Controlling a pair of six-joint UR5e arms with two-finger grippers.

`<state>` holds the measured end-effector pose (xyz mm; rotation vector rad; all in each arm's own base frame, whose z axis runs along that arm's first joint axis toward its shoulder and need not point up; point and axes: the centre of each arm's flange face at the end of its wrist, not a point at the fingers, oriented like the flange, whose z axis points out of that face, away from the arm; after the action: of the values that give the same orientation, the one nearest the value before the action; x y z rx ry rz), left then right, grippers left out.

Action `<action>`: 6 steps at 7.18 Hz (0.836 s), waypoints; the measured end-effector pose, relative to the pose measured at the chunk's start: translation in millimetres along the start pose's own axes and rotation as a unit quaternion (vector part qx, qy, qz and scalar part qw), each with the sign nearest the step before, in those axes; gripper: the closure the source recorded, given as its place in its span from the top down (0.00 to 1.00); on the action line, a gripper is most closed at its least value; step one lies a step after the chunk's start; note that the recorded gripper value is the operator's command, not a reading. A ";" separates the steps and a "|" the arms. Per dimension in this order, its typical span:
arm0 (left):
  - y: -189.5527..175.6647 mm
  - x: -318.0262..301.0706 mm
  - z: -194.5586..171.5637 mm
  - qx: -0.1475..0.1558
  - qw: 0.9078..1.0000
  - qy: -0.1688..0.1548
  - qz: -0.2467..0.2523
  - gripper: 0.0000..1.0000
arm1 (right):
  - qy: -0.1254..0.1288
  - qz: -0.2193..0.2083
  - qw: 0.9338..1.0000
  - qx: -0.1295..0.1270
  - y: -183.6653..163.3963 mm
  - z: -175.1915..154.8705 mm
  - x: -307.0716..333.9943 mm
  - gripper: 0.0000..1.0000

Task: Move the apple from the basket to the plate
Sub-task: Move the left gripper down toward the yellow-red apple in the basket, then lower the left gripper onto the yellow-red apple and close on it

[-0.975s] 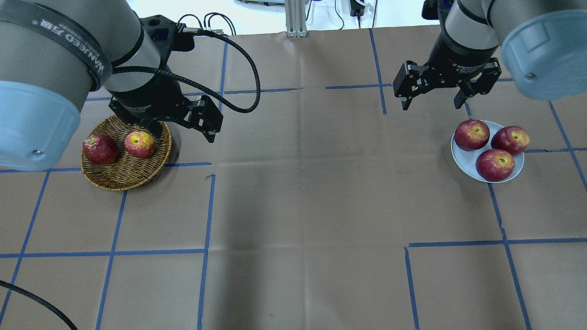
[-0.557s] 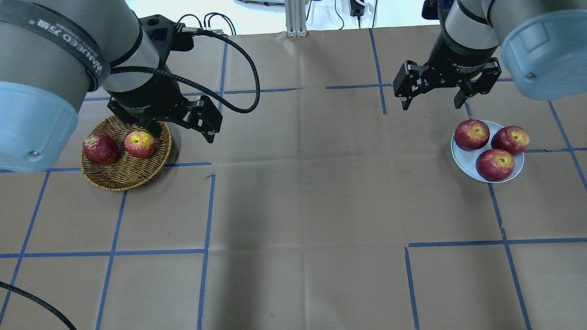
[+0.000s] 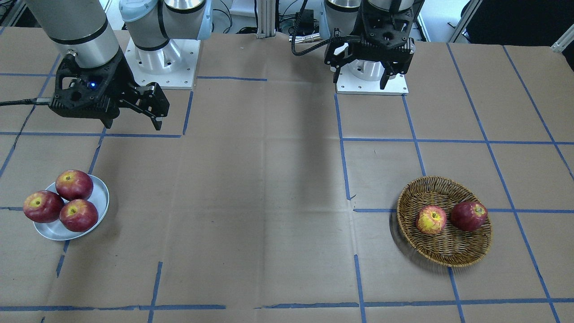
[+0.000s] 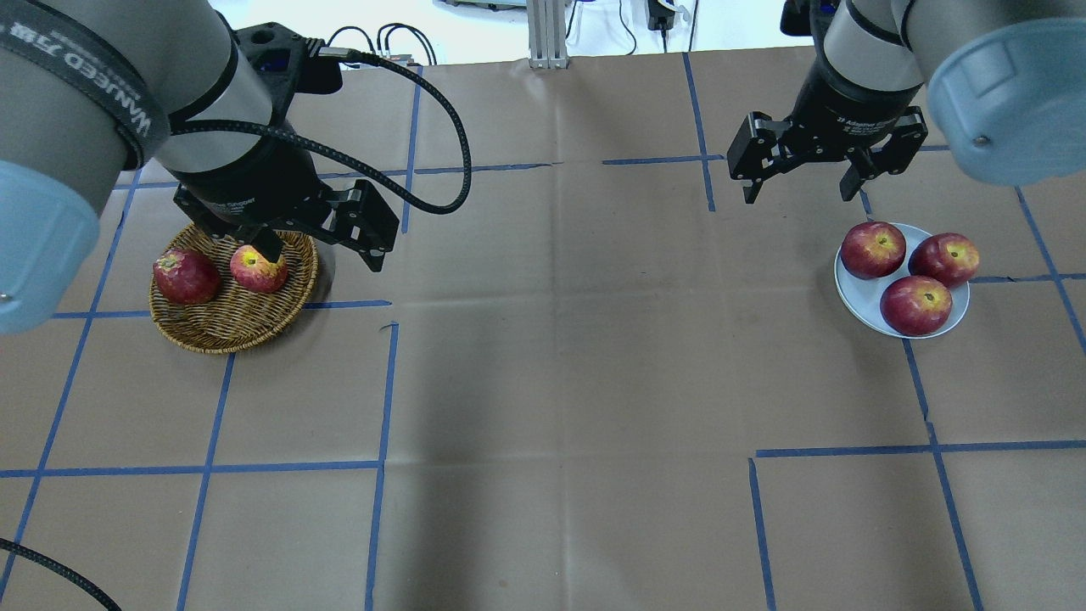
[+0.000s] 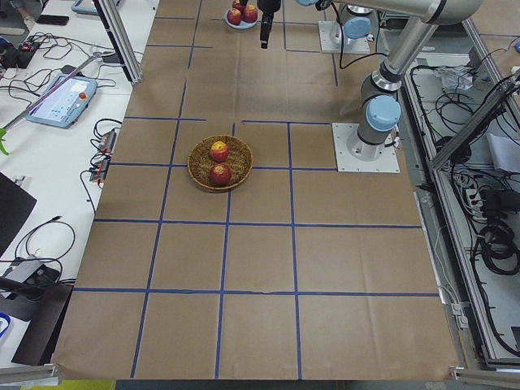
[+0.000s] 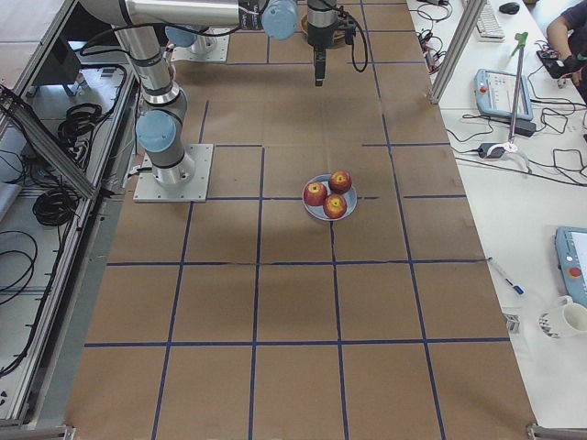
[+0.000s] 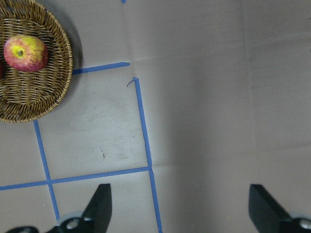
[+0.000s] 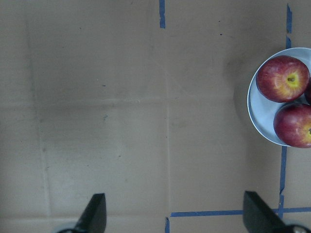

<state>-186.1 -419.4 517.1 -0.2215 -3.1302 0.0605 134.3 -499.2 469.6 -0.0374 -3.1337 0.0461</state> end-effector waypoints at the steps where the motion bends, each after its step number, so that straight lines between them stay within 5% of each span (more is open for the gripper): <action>1: 4.2 -0.2 -0.9 -0.001 1.000 -0.001 0.000 0.99 | 0.000 0.000 1.000 0.000 0.1 0.2 0.0 1.00; 6: 11.6 -26.3 -10.4 0.004 0.999 -0.002 -0.033 0.99 | 0.000 0.000 1.000 0.000 0.1 0.4 0.0 1.00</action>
<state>-158.4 -411.2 527.1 -0.1185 -3.1384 0.0737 134.3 -499.0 469.3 -0.0385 -3.1338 0.0446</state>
